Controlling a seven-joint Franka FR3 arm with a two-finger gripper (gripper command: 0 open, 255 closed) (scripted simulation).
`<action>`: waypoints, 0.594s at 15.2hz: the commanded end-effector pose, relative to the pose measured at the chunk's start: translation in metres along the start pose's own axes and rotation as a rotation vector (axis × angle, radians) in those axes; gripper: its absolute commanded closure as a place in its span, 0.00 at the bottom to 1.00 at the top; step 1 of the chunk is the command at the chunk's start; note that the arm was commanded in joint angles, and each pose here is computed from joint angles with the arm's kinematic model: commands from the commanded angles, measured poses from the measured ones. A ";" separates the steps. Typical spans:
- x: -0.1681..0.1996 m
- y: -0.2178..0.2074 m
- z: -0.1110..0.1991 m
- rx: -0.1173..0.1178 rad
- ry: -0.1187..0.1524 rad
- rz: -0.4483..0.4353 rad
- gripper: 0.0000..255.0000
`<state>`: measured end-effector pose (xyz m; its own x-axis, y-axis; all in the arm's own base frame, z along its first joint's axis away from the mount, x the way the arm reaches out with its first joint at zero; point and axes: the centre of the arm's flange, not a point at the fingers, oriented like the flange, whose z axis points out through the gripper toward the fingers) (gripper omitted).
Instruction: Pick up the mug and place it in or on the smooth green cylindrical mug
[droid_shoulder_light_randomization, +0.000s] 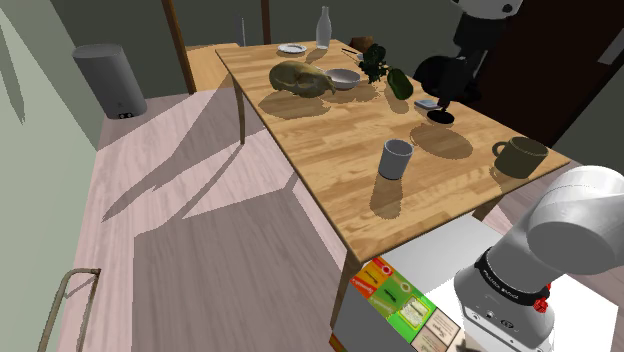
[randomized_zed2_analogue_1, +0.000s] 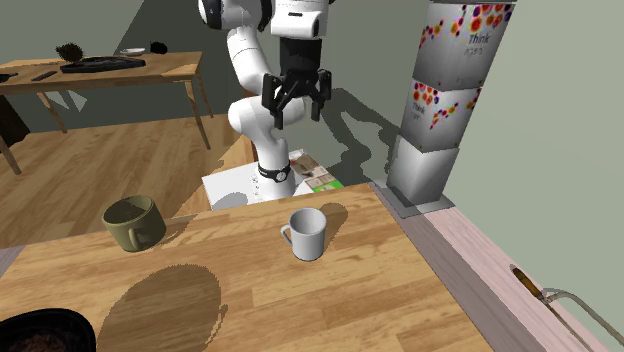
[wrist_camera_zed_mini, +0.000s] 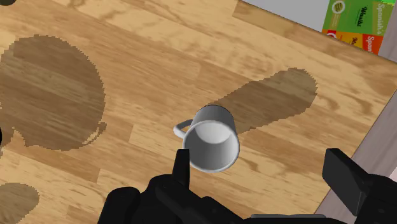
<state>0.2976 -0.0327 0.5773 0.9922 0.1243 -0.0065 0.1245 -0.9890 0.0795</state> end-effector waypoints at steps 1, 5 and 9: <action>0.000 0.000 0.000 0.000 0.000 0.000 0.00; 0.025 -0.004 0.047 0.001 -0.008 -0.021 0.00; 0.049 -0.008 0.095 0.001 -0.015 -0.042 0.00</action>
<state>0.3405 -0.0277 0.4969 0.9869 0.1593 -0.0249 0.1608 -0.9839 0.0780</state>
